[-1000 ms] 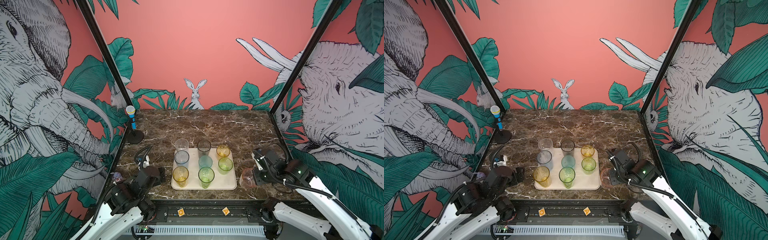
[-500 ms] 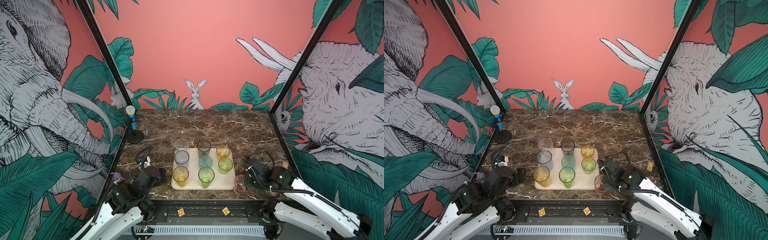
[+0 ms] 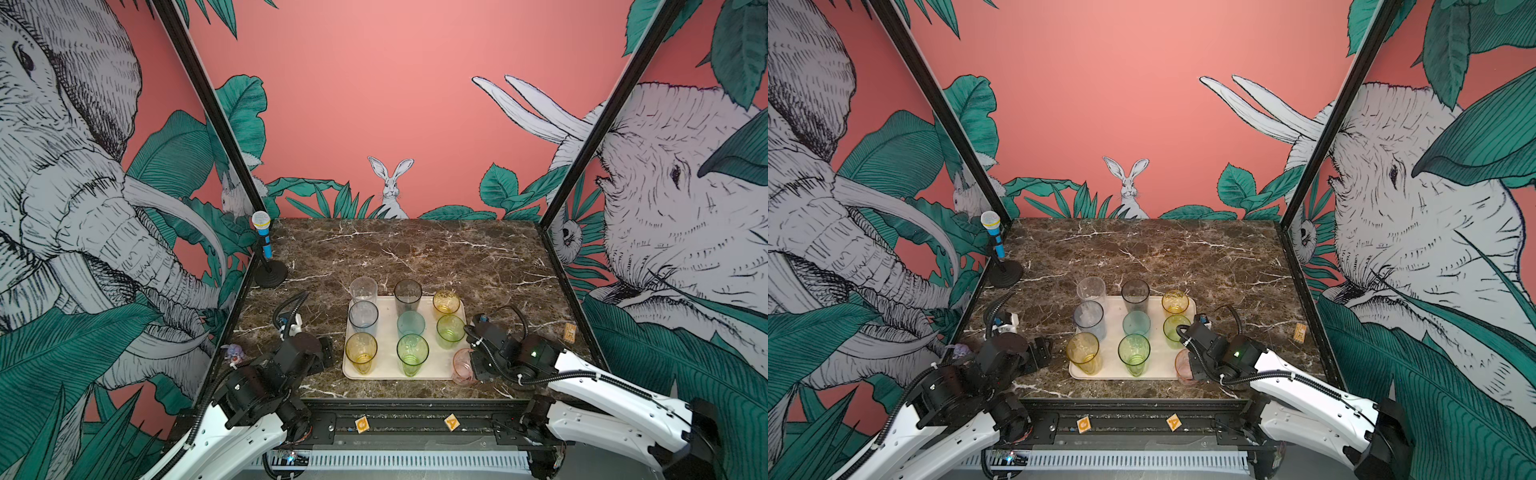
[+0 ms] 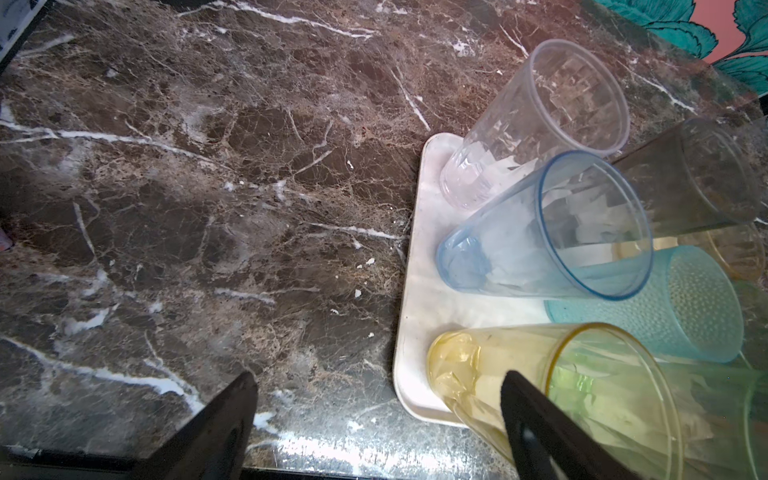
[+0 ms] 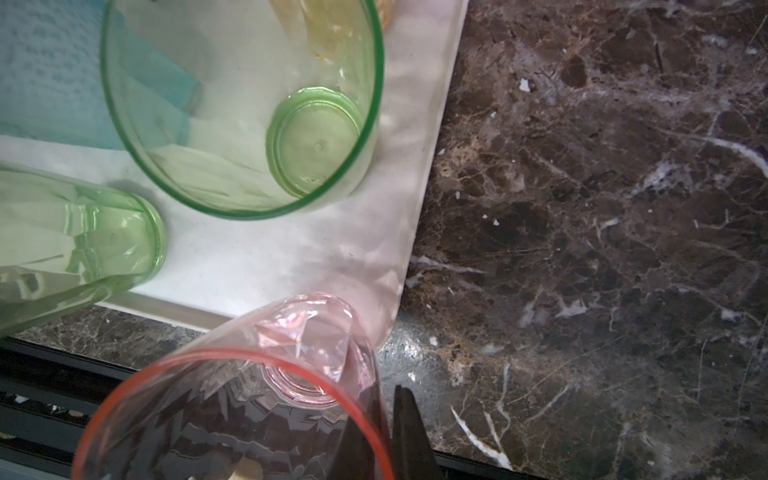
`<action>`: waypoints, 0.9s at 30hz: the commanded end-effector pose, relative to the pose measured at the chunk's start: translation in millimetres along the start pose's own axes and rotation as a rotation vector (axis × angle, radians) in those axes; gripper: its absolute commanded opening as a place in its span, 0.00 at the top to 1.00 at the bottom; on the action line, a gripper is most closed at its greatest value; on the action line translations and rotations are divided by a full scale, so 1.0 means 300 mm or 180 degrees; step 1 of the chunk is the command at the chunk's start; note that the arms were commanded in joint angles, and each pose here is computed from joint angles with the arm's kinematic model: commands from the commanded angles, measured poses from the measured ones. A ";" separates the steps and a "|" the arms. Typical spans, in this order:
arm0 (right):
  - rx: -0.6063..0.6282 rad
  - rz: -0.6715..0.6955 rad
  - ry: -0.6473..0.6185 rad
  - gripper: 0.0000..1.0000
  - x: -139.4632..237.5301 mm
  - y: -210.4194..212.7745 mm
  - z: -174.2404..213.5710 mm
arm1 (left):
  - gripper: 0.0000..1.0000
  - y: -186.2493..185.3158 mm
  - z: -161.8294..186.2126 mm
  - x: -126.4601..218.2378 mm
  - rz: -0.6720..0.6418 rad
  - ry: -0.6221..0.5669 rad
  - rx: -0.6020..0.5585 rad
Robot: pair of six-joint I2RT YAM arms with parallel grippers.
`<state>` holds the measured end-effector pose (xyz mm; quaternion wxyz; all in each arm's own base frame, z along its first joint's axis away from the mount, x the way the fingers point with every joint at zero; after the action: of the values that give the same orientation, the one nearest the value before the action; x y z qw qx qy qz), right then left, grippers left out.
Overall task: Place the glasses into the tray
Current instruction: 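Lower the small pink cup onto the tray beside the green cup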
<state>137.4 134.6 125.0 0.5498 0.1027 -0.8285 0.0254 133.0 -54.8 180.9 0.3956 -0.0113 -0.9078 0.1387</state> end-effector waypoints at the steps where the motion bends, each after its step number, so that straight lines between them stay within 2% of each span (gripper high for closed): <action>1: -0.0086 0.0023 -0.0168 1.00 -0.001 0.011 -0.033 | 0.08 0.018 0.023 -0.012 -0.0098 0.0079 0.0020; 27: -0.0074 -0.0020 -0.0245 1.00 -0.042 0.065 -0.075 | 0.08 0.018 0.025 -0.011 -0.0092 0.0091 0.0027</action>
<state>153.8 151.8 118.6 0.5308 0.0981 -0.8414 0.0271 132.4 -55.6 179.5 0.3987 -0.0126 -0.9062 0.1402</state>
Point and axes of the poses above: each gripper's point midway between its finger pads, its own x axis back along the fingers, its own y axis along the line the jaws close on, z = x × y, the point moved 3 cm from there along x, back along the fingers, and after that the axes turned 3 degrees about -x, right-handed, at the moved point
